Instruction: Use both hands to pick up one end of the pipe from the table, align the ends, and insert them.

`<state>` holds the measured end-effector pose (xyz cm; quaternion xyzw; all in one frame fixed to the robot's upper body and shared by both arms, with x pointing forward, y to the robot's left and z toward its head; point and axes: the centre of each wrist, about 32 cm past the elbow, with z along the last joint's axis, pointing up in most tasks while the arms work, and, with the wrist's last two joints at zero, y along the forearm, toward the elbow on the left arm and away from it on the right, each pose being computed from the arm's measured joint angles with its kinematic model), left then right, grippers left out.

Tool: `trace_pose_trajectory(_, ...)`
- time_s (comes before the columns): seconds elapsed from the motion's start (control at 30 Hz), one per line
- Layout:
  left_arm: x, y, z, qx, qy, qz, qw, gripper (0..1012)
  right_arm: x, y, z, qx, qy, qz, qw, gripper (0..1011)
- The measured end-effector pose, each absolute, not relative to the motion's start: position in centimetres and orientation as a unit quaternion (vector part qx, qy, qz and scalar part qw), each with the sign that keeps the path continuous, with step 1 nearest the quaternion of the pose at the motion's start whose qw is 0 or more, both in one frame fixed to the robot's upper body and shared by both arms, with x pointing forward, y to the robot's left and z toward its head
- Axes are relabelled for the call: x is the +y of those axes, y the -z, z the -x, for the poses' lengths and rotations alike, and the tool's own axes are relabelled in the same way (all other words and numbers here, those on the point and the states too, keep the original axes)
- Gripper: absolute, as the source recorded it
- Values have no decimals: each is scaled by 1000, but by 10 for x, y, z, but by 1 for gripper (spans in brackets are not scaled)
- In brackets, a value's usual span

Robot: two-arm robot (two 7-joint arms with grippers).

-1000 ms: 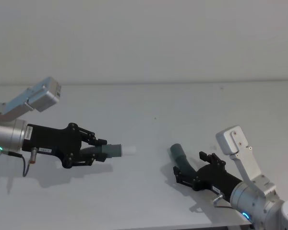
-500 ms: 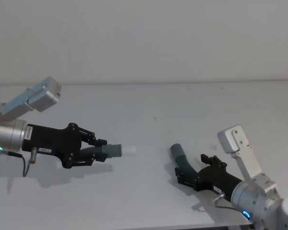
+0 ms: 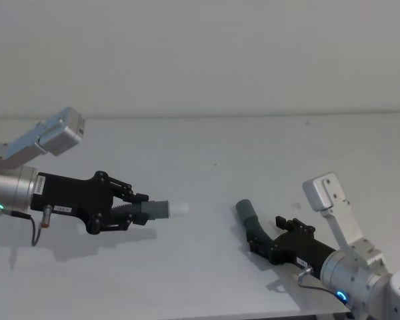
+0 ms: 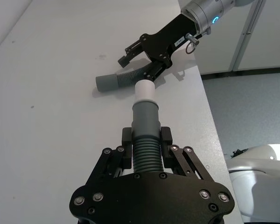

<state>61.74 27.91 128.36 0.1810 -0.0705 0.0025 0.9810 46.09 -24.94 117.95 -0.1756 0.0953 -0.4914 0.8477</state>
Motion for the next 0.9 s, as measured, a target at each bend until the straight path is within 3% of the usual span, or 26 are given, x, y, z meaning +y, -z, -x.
trace_pose_trajectory(0.6, 279, -1284, -617, -70, -3, -181, 981, 322, -250, -1179, -461, 101, 488, 178, 848, 275)
trace_pose_trajectory(0.9, 279, -1284, -617, -70, -3, -181, 981, 322, -252, -1180, -458, 101, 483, 178, 851, 189)
